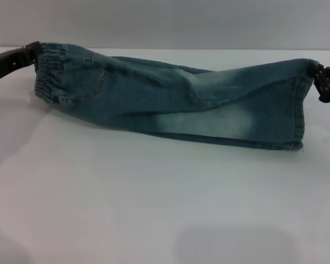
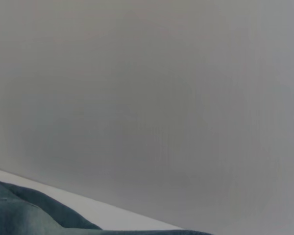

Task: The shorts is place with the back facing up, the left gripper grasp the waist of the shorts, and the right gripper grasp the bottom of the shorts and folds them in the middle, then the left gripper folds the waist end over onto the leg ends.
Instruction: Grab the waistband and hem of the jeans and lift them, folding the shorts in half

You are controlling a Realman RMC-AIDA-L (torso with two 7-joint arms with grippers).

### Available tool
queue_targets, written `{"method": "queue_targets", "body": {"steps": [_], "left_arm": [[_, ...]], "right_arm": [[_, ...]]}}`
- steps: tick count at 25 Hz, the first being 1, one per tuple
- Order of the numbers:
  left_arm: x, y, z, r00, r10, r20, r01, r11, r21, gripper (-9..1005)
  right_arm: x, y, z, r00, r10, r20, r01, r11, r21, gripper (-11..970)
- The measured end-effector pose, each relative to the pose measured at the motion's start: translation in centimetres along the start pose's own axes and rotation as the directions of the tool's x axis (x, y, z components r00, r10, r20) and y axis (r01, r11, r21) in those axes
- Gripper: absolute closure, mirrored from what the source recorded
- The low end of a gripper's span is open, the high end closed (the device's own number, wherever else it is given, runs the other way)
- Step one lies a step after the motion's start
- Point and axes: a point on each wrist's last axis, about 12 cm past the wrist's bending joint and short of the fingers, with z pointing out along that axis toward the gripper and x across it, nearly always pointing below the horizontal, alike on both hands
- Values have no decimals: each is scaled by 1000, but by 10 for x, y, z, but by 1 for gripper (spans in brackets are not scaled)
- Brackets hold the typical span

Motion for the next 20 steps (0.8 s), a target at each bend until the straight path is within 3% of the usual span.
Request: {"method": "queue_targets", "body": {"steps": [20], "left_arm": [[-6,-8,24,996,80,-34,-82,994,-68,957]], "right_arm": [[5,0,5,1000,5,20,-6,998,56,960]]}}
